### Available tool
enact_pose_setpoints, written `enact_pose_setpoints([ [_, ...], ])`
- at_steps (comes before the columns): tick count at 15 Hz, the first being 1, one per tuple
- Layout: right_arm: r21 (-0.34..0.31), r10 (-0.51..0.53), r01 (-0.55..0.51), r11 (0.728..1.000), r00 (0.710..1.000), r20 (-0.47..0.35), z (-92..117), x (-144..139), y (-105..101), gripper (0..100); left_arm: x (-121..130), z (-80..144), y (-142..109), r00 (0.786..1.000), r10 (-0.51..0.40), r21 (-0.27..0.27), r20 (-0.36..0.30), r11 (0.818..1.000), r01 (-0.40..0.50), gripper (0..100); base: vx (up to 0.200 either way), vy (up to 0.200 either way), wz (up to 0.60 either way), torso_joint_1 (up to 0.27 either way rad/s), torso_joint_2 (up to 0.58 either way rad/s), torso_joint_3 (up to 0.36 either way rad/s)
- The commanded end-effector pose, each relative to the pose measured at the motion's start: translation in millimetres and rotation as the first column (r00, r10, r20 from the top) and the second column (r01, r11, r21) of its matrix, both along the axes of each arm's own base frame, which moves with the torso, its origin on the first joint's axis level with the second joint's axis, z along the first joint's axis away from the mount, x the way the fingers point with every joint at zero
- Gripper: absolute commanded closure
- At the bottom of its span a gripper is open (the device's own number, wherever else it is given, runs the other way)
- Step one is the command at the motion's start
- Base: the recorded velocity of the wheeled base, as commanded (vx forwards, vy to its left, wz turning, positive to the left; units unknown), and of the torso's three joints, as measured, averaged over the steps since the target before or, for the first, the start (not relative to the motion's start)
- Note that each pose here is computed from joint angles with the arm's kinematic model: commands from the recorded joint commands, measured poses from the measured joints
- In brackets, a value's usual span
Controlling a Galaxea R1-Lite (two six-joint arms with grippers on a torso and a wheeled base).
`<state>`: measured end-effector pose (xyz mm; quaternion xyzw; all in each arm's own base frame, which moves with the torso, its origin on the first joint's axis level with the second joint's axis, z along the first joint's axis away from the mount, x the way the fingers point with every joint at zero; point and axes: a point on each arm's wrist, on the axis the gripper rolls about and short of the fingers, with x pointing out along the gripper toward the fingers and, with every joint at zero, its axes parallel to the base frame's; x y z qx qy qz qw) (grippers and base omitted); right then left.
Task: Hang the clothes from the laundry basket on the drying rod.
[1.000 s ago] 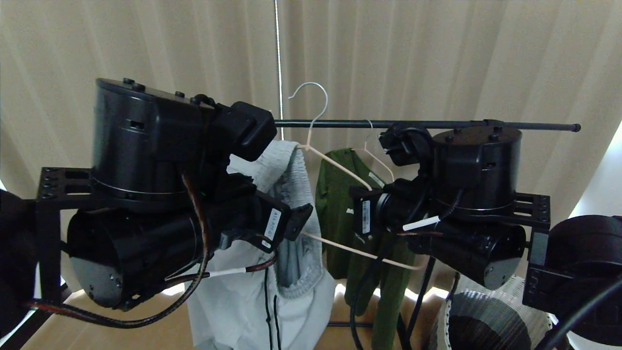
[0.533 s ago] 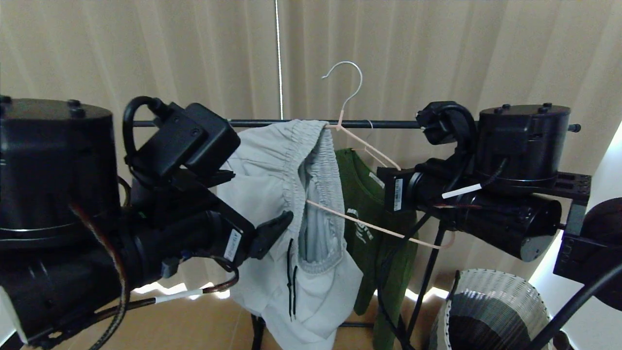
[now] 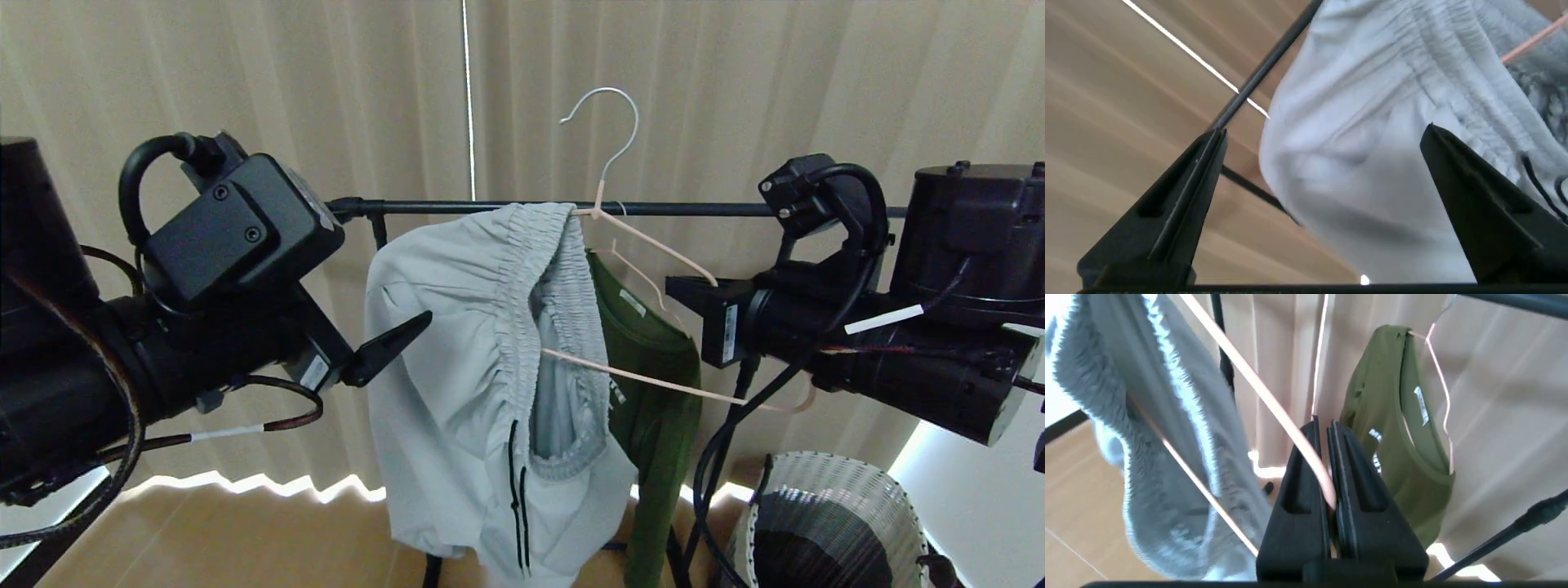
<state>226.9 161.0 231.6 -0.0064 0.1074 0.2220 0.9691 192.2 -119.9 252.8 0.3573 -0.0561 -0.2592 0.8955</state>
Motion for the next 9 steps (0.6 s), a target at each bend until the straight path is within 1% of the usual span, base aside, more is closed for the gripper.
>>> enact_pose_setpoints([
  [1, -0.007, 0.01, -0.01, 1.0, 1.0, 0.006, 0, -1, 0, 100, 15, -2, -10, 1.0, -0.005, 0.01, 0.017, 1.0, 0.004, 0, 0.0, 0.0, 0.0, 0.0, 0.0, 0.0],
  [2, -0.017, 0.019, -0.018, 1.0, 1.0, 0.007, -1, -2, 0, 100, 17, -2, -12, 1.0, -0.006, 0.011, 0.021, 1.0, 0.006, 0, 0.0, 0.0, 0.0, 0.0, 0.0, 0.0],
  [3, -0.04, 0.048, -0.048, 0.998, 0.999, 0.009, -3, -3, 0, 100, 26, -5, -17, 1.0, -0.007, 0.017, 0.018, 1.0, 0.006, 0, 0.0, 0.0, 0.0, 0.0, 0.0, 0.0],
  [6, -0.041, 0.092, -0.091, 0.995, 0.996, 0.011, -3, -9, 6, 100, 35, -9, -23, 1.0, -0.007, 0.027, 0.008, 1.0, 0.007, 0, 0.0, 0.0, 0.0, 0.0, 0.0, 0.0],
  [9, -0.042, 0.146, -0.146, 0.988, 0.989, -0.003, -6, -16, 15, 100, 38, -11, -27, 1.0, -0.015, 0.032, 0.0, 0.999, 0.015, 0, 0.0, 0.0, 0.0, 0.0, 0.0, 0.0],
])
